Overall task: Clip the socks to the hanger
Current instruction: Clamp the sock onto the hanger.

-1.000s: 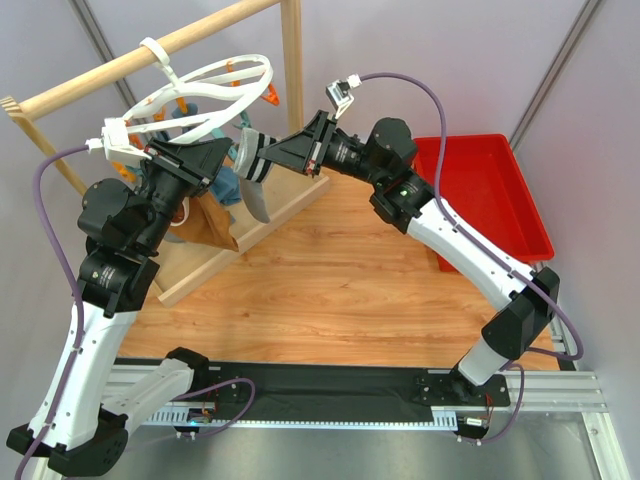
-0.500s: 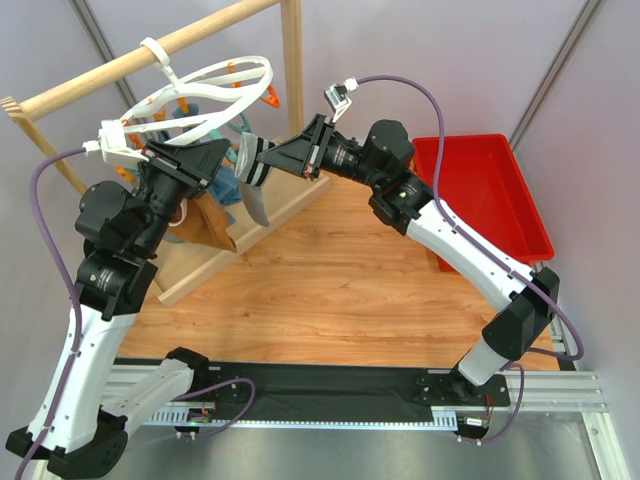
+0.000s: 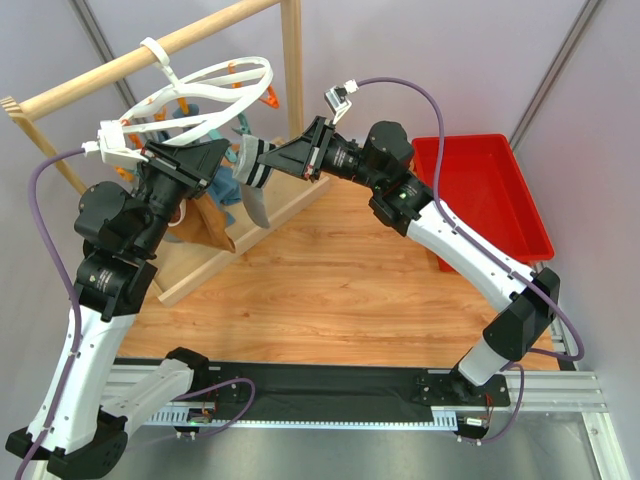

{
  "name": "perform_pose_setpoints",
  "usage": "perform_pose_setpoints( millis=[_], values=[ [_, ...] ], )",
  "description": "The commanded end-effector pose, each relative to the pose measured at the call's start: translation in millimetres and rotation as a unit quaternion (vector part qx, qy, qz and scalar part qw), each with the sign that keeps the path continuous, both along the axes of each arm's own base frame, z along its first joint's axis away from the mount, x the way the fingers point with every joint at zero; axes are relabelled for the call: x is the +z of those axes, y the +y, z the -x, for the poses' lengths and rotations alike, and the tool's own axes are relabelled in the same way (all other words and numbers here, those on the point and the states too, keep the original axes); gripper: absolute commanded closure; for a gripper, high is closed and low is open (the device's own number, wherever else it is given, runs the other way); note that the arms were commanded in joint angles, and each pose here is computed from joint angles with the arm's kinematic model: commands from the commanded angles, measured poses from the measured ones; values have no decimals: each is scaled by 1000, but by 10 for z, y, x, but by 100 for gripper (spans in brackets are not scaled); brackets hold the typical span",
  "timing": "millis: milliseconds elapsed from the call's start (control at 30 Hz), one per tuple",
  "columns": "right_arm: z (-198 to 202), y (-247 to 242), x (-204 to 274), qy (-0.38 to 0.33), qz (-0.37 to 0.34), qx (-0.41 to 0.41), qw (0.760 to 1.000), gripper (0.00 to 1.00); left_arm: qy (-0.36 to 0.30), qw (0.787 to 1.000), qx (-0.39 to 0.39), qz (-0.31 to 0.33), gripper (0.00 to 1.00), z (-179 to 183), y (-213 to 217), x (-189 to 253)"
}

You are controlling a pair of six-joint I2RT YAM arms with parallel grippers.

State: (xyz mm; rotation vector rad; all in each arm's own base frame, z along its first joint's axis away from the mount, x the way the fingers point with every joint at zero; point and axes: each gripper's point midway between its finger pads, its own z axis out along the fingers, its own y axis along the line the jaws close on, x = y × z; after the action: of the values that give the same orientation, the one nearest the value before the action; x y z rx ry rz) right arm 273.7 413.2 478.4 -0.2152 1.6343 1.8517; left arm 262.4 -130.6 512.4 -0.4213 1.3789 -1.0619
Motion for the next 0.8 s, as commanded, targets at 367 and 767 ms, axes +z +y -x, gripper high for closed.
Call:
perform_pose_setpoints(
  millis=[367,767],
  values=[
    [153,-131,267,-30,-25,-3,999,100,-34,999,12,9,100,56,73,220],
    [118,-46,314,-30,-29,4,999,100,-34,999,2,9,100,48,30,214]
  ],
)
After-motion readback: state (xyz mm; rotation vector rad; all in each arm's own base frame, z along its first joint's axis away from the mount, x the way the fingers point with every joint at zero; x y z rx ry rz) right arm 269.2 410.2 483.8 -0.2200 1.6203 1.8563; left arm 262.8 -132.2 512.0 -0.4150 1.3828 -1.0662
